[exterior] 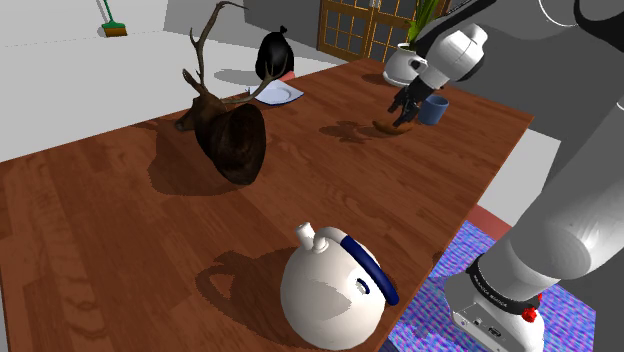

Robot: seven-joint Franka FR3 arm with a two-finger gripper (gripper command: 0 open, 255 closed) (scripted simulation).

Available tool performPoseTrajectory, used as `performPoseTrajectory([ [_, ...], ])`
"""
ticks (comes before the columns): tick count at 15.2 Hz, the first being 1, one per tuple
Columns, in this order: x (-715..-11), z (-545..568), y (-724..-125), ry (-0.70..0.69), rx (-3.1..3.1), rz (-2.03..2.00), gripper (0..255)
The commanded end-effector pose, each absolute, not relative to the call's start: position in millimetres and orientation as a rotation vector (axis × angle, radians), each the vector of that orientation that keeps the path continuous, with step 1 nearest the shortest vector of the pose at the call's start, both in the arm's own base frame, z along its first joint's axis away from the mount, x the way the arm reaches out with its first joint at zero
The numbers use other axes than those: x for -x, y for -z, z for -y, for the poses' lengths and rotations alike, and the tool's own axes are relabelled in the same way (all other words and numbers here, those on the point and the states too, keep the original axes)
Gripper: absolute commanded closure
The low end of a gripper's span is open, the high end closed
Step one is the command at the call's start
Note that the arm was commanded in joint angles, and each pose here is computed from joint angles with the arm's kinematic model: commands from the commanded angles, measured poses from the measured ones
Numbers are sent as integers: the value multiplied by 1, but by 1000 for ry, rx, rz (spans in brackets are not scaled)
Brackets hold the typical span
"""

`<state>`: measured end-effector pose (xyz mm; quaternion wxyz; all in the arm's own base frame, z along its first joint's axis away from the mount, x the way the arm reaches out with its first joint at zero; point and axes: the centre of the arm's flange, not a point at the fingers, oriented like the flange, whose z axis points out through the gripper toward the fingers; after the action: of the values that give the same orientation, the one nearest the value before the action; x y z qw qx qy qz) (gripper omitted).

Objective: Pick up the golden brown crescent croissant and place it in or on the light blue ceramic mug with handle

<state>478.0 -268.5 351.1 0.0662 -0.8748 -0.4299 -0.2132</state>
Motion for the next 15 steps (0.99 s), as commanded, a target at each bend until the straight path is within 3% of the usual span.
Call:
performPoseTrajectory([
  [1, -481, 266, -341, 648, 2638, 1294, 0],
  [10, -484, 264, -334, 648, 2638, 1294, 0],
  [11, -484, 264, -334, 648, 2638, 1294, 255],
  [15, -483, 263, -335, 647, 2638, 1294, 255],
])
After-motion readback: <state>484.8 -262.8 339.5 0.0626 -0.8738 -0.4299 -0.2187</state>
